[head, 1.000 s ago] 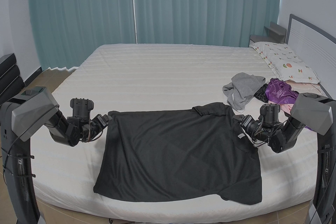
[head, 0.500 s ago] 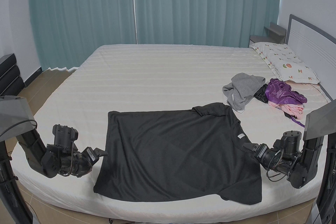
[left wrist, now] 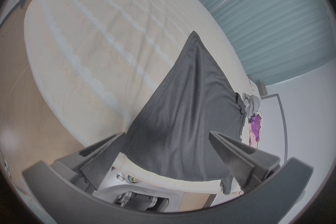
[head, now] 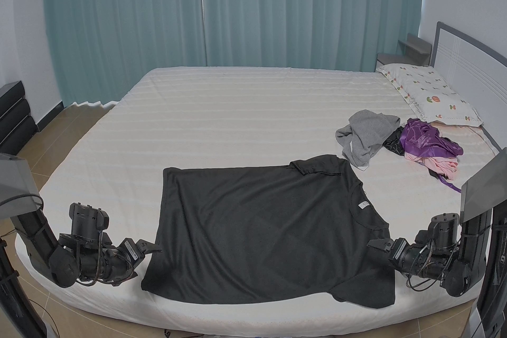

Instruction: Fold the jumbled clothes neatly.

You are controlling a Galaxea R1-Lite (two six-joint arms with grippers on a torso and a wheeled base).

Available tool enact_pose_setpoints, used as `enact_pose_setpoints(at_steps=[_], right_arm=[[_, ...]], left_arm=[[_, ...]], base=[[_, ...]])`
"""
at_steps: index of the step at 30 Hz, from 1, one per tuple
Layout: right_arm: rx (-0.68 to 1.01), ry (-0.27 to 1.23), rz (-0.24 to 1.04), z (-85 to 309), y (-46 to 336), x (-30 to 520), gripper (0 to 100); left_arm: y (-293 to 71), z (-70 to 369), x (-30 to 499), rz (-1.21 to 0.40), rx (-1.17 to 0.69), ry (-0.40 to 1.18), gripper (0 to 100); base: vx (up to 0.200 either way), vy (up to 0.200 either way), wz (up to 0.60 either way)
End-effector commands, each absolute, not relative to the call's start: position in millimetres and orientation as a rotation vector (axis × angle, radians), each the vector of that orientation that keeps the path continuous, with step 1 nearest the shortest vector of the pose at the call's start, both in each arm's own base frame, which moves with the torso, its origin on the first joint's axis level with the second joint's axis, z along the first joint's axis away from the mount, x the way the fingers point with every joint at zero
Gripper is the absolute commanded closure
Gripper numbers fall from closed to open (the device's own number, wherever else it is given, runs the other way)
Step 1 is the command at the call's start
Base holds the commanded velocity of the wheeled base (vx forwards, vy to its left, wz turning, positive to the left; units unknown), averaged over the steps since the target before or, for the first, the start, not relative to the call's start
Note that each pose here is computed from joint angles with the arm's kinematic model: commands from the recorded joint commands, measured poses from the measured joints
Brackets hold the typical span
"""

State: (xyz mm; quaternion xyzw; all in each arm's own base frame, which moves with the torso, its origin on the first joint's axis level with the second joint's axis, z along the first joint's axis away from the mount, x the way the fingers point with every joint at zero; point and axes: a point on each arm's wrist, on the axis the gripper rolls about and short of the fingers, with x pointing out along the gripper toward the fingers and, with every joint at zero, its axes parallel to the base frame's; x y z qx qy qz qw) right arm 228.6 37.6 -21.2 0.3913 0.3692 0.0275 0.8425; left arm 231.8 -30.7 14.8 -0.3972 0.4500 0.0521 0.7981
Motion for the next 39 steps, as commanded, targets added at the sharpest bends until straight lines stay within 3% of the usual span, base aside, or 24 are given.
enact_pose_setpoints(at_steps=[1,10,22,39], right_arm=[[0.825,0.778,0.064,-21.5,38.7,227.9,0],[0.825,0.776,0.063,-21.2,38.3,227.9,0],[0.826,0.767,0.067,-20.2,38.5,229.5,0],[0.822,0.761,0.069,-20.0,39.4,230.9,0]], left_arm=[[-30.7,14.8,231.0,0.113,-0.853,0.968,0],[-30.3,14.0,231.1,0.115,-0.853,0.97,0],[-30.7,16.4,234.7,0.119,-0.879,0.956,0],[-35.3,13.0,239.5,0.135,-0.884,0.953,0]], base=[[-0.2,0.0,0.0],[-0.2,0.0,0.0],[0.0,0.0,0.0],[0.0,-0.176,0.0]])
